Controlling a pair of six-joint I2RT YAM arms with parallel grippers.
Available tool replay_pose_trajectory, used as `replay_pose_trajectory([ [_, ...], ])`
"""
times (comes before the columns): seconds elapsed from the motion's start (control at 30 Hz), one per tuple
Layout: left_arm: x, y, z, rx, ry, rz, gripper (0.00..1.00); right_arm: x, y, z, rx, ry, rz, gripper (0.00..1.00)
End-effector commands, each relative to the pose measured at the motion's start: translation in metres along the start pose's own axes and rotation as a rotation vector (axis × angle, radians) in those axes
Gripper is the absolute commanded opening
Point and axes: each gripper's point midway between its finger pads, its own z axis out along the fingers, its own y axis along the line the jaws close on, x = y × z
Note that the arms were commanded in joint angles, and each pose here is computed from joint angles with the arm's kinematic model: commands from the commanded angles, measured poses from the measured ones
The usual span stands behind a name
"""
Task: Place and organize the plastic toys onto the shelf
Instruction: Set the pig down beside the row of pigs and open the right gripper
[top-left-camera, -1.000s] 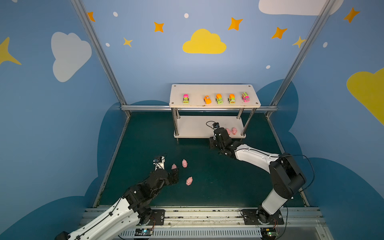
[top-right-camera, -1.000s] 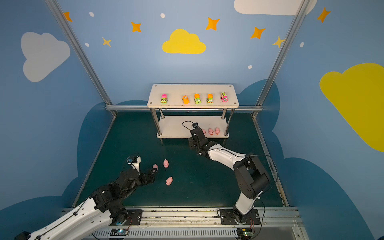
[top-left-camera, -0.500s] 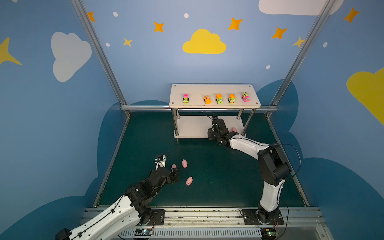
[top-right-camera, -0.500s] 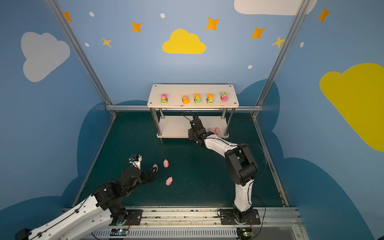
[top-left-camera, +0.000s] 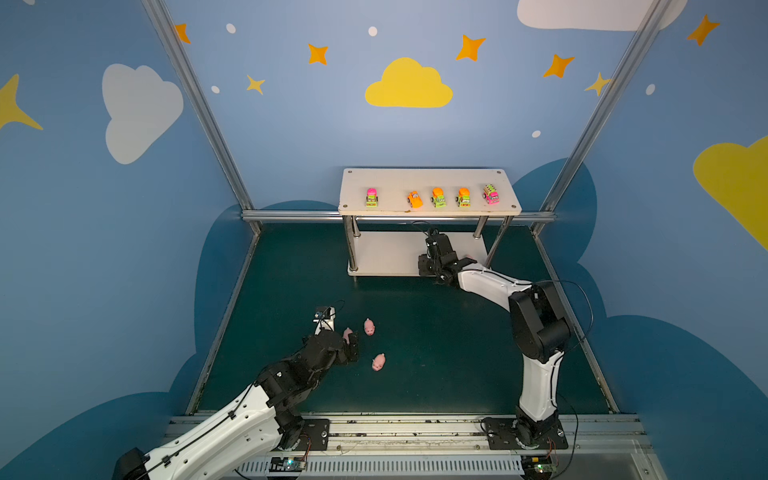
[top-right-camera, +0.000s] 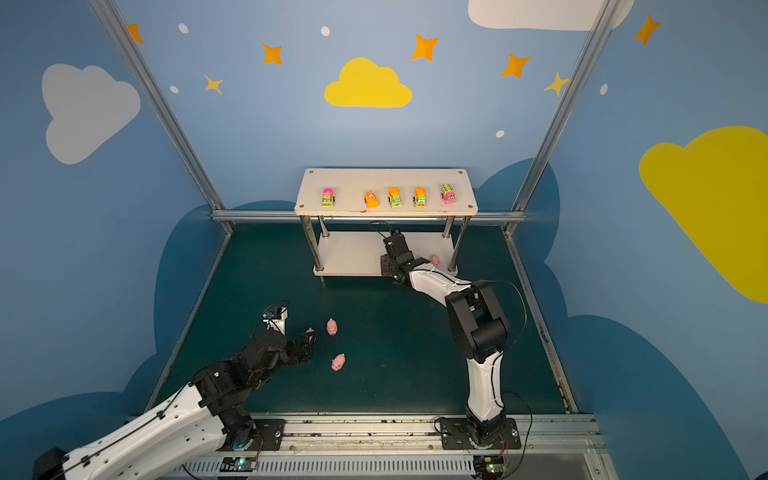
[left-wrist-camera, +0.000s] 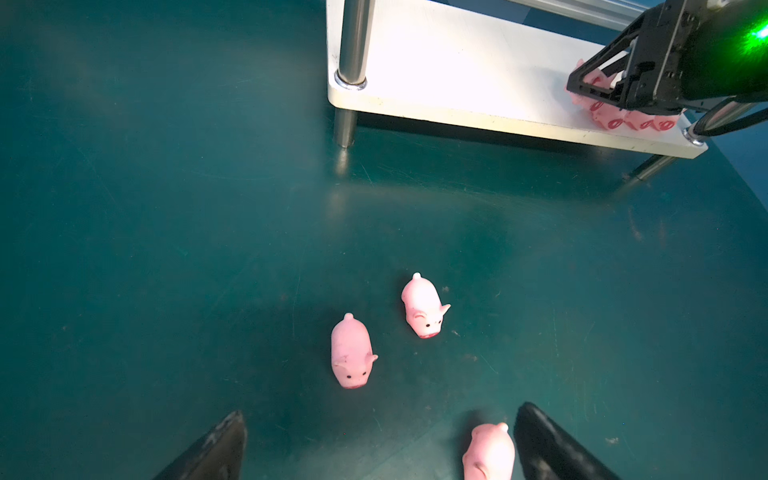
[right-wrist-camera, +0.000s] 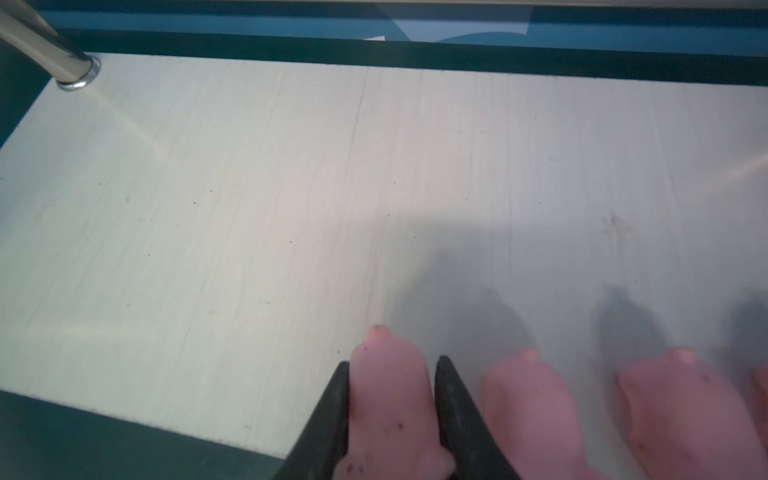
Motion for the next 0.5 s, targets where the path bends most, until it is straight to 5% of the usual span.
replay_pose_trajectory([
  [0.0,-0.0106,-0.0033,-0.0021,0.007,-0.028,0.000,1.00,-0.0012,-0.0022,0.0066,0.001,0.010,0.011,0.31],
  [0.47,-0.0119,-0.0037,-0.0004,0.008,-0.029,-0.001,1.00,0.0016,-0.0046,0.0130,0.007,0.025,0.031,0.40],
])
